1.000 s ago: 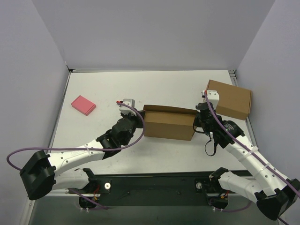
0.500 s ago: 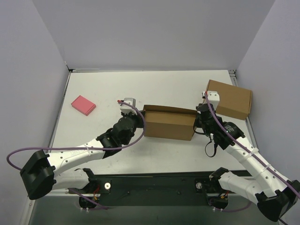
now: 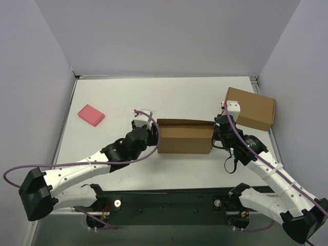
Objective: Fold the paper box
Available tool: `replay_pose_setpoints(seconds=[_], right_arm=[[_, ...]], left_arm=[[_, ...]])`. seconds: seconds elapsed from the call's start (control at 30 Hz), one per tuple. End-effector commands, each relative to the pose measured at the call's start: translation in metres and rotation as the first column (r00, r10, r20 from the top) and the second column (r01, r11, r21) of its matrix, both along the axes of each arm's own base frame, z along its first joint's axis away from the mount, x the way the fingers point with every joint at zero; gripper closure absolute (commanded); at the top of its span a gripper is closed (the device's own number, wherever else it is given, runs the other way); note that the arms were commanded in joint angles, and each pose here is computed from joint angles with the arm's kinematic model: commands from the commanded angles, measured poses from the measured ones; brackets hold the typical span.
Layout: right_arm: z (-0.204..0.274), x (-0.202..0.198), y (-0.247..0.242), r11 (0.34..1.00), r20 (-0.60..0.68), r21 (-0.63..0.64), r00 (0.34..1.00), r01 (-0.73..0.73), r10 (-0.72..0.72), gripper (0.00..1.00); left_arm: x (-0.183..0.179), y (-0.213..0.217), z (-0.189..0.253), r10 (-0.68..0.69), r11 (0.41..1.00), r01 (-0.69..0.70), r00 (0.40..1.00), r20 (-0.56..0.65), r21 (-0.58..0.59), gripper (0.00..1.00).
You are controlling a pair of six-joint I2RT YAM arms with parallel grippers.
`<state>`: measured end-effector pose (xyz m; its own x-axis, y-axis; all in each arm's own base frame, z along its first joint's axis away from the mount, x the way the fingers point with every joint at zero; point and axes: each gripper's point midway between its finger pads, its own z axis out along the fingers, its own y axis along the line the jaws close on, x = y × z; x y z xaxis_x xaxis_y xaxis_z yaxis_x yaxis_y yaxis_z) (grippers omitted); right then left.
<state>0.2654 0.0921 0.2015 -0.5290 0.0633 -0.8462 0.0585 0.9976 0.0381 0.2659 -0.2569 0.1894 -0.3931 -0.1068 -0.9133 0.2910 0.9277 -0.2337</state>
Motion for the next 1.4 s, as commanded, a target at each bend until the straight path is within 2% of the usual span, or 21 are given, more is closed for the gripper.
replay_pose_setpoints(seconds=[0.0,0.13,0.4,0.6,0.73,0.9,1.17,1.37], right_arm=[[-0.024,-0.017,0.012,0.997,-0.108,0.004,0.991,-0.074,0.074,1.0],[-0.021,-0.017,0.013,0.997,-0.105,0.007,0.991,-0.078,0.078,1.0],[-0.02,-0.017,0.013,0.997,-0.103,0.004,0.992,-0.072,0.072,1.0],[-0.019,-0.016,0.013,0.998,-0.099,0.002,0.993,-0.067,0.067,1.0],[-0.021,-0.017,0.013,0.998,-0.103,0.003,0.993,-0.064,0.064,1.0],[-0.021,-0.016,0.014,0.998,-0.104,0.005,0.993,-0.063,0.063,1.0],[-0.021,-0.017,0.013,0.998,-0.102,0.002,0.993,-0.061,0.061,1.0],[-0.021,-0.017,0.013,0.998,-0.102,-0.001,0.993,-0.062,0.061,1.0]], left_arm=[[-0.041,0.009,-0.045,-0.147,0.966,0.184,0.968,-0.203,0.18,0.33],[-0.038,0.009,-0.018,-0.185,0.972,0.207,0.966,-0.18,0.108,0.26],[-0.036,0.006,0.026,-0.267,0.963,0.26,0.951,-0.155,-0.064,0.23],[-0.034,0.001,0.057,-0.291,0.953,0.278,0.951,-0.106,-0.119,0.2],[-0.031,0.008,0.056,-0.258,0.964,0.248,0.96,-0.106,-0.098,0.19],[-0.012,0.031,0.063,-0.154,0.988,0.154,0.986,-0.056,-0.003,0.19],[0.002,0.02,0.077,-0.188,0.982,0.189,0.982,-0.017,0.024,0.39],[0.009,0.014,0.068,-0.194,0.979,0.196,0.98,-0.037,0.056,0.44]])
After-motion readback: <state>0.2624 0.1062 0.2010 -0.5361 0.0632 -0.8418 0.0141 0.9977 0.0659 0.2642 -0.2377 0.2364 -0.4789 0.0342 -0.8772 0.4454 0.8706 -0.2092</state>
